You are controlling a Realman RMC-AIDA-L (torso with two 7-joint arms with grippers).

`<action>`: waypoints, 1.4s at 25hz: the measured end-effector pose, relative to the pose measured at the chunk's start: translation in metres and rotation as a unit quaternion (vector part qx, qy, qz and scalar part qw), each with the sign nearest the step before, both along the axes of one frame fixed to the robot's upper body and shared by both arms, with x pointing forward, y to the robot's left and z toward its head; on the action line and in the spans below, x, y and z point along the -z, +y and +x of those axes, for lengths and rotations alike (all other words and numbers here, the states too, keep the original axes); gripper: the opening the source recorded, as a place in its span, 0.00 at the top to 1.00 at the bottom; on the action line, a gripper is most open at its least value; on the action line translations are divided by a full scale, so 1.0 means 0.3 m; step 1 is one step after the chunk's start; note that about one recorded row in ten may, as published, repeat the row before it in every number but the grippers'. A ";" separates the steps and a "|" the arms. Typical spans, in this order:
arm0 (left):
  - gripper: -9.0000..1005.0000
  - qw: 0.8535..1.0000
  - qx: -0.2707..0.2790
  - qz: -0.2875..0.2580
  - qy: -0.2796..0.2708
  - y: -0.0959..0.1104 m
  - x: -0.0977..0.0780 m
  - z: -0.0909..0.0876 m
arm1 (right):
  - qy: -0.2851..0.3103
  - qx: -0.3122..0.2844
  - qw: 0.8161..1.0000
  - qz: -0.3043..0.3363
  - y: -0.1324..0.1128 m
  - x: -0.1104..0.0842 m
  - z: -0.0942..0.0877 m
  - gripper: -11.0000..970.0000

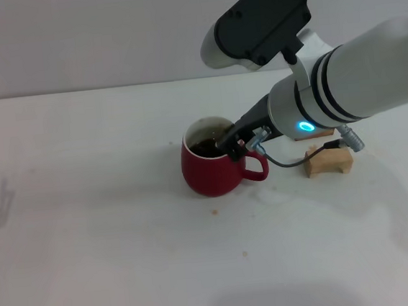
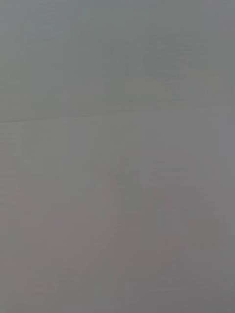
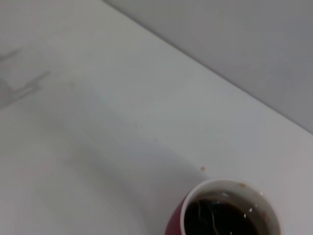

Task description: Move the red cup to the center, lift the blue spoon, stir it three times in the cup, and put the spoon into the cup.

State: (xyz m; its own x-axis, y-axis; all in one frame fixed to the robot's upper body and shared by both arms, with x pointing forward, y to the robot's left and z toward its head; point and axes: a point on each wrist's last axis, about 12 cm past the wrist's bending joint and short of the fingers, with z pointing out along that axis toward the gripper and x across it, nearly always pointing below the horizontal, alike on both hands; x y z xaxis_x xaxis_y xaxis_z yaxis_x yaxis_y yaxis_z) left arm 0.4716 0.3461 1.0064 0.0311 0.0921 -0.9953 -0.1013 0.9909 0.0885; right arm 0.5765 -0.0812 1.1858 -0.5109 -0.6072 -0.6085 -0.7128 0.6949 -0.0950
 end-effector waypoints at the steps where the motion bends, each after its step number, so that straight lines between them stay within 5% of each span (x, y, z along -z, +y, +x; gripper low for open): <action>1: 0.16 1.000 0.000 0.000 0.000 0.001 0.001 -0.001 | -0.003 0.002 1.000 0.004 -0.001 0.000 0.005 0.78; 18: 0.16 1.000 -0.002 -0.001 -0.001 0.002 0.001 -0.008 | -0.041 -0.004 0.999 0.016 -0.003 -0.010 0.022 0.74; 22: 0.16 1.000 -0.003 -0.003 -0.002 0.002 0.001 -0.009 | -0.116 0.008 0.993 0.028 -0.031 -0.027 0.040 0.59; 23: 0.16 1.000 -0.004 -0.003 -0.002 0.002 0.001 -0.009 | -0.179 0.016 0.983 0.047 -0.059 -0.033 0.041 0.56; 27: 0.16 1.000 -0.006 -0.003 -0.003 0.005 0.000 -0.010 | -0.270 0.042 0.955 0.116 -0.132 -0.039 0.031 0.56; 30: 0.16 1.000 -0.008 -0.004 -0.005 0.008 -0.001 -0.011 | -0.360 0.082 0.911 0.183 -0.239 -0.026 -0.003 0.55; 31: 0.16 1.000 -0.009 -0.004 -0.007 0.008 -0.002 -0.013 | -0.414 0.104 0.879 0.211 -0.309 0.001 -0.045 0.55; 35: 0.16 1.000 -0.010 -0.004 -0.008 0.010 -0.003 -0.016 | -0.466 0.133 0.845 0.226 -0.397 0.063 -0.112 0.55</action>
